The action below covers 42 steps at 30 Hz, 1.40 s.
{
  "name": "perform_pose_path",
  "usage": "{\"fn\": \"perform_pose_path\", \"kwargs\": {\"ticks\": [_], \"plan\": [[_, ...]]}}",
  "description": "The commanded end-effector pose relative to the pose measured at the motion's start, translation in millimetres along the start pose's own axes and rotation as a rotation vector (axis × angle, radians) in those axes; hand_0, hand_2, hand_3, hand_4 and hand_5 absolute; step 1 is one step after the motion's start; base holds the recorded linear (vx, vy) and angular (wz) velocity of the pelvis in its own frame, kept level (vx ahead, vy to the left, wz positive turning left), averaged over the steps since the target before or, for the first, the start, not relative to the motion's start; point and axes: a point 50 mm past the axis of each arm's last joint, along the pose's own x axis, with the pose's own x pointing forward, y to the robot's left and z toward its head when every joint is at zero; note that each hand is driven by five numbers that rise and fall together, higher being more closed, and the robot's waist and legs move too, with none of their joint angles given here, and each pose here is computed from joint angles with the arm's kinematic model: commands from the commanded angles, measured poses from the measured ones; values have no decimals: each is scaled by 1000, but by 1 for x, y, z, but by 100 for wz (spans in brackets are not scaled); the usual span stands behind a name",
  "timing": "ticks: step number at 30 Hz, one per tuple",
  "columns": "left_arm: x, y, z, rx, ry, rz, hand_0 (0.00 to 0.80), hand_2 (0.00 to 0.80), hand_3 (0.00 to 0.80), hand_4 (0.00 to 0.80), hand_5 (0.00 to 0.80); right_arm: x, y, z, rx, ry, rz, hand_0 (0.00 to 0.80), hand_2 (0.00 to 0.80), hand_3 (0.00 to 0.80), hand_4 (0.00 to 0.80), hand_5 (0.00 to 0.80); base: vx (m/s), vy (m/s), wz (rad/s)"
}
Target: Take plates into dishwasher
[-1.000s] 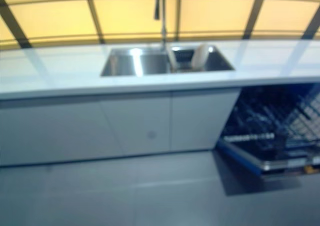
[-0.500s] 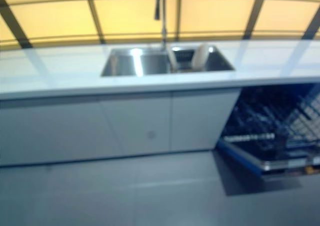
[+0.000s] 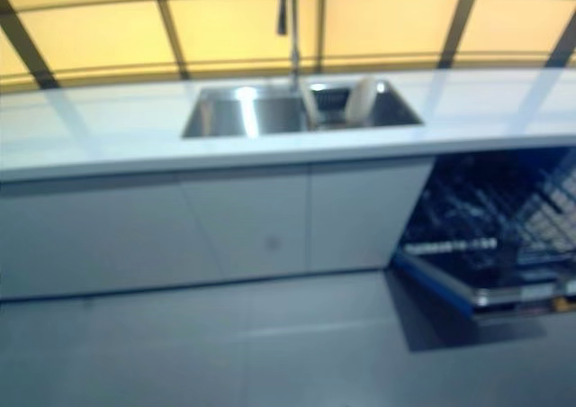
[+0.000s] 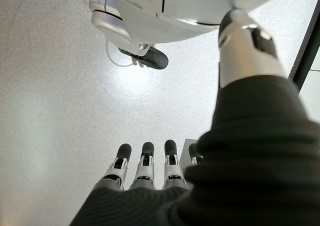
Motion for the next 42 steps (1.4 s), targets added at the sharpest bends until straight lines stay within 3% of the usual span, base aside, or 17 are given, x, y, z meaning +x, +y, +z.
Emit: {"fn": "perform_pose_path", "kwargs": {"ticks": [1, 11, 18, 23, 31, 42], "plan": [[2, 2, 19, -55, -12, 37, 0, 0, 0, 0, 0, 4, -6, 32, -15, -67, -28, 0, 0, 0, 0, 0, -2, -108, 3], [1, 1, 3, -191, 45, 73, 0, 0, 0, 0, 0, 5, -17, 32, -59, -79, -26, 0, 0, 0, 0, 0, 28, -109, 0], [-1, 2, -23, -221, 123, 65, 0, 0, 0, 0, 0, 6, -24, 21, 27, -21, -49, 0, 0, 0, 0, 0, 424, 139, -43], [0, 5, -10, -210, 71, 62, 0, 0, 0, 0, 0, 6, -22, 12, 47, 26, -37, 0, 0, 0, 0, 0, 324, 138, -19], [0, 17, 33, -210, -93, 59, 0, 0, 0, 0, 0, 6, -23, 36, -57, -102, -4, 0, 0, 0, 0, 0, 120, 10, -5], [1, 13, 16, -180, -23, 69, 0, 0, 0, 0, 0, 7, -20, 27, -7, -23, 31, 0, 0, 0, 0, 0, 144, 125, 3]]}}
